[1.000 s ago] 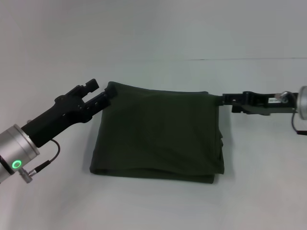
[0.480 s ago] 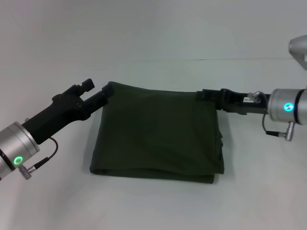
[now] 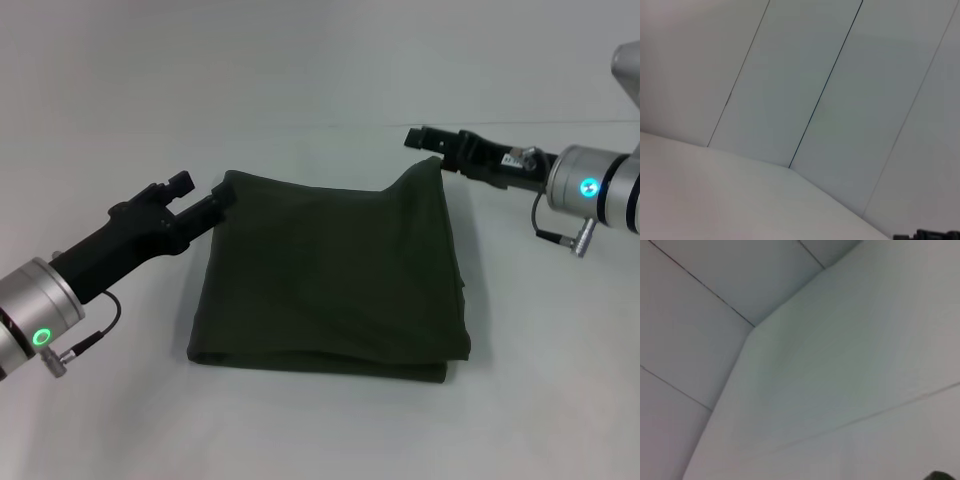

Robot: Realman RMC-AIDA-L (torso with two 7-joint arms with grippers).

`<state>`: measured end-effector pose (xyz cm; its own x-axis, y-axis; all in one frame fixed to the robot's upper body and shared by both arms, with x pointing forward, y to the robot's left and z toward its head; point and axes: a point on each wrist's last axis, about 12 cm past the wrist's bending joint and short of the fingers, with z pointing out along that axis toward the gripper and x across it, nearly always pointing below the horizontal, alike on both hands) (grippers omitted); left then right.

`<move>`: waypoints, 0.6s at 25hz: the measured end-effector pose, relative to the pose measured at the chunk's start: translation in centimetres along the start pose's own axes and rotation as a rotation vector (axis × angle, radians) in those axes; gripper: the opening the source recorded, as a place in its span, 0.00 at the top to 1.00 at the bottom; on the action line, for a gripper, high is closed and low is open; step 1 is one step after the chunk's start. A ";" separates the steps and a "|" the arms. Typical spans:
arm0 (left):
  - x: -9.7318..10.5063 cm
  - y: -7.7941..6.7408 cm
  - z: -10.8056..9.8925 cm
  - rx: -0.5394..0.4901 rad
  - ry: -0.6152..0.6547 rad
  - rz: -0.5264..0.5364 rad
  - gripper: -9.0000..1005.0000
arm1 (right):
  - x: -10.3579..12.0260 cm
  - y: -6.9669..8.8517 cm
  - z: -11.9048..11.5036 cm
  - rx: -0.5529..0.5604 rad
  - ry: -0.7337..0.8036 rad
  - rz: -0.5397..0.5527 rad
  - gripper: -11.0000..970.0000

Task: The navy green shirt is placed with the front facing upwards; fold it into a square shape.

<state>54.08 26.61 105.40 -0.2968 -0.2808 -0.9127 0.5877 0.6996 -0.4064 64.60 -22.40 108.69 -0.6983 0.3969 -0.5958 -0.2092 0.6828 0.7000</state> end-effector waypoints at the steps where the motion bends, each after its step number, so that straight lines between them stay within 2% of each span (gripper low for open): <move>1: 0.0 0.0 0.0 0.000 0.001 -0.001 0.21 | -0.2 0.1 0.0 -0.001 -0.005 -0.004 0.12; 5: 0.2 -0.1 0.0 -0.002 0.003 -0.005 0.21 | -0.9 0.0 -0.2 0.003 -0.017 -0.016 0.12; 10: 0.3 0.1 0.2 -0.023 0.008 -0.008 0.21 | -1.8 -1.1 -1.2 0.030 -0.032 -0.022 0.12; 15: 0.2 0.2 0.2 -0.028 -0.001 -0.014 0.21 | -2.1 -1.3 -2.5 -0.021 0.021 -0.049 0.12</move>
<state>54.27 26.58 105.15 -0.3041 -0.2912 -0.9071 0.5621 0.7139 -0.4176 64.63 -25.64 110.05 -0.7009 0.3501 -0.6214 -0.2576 0.6881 0.6783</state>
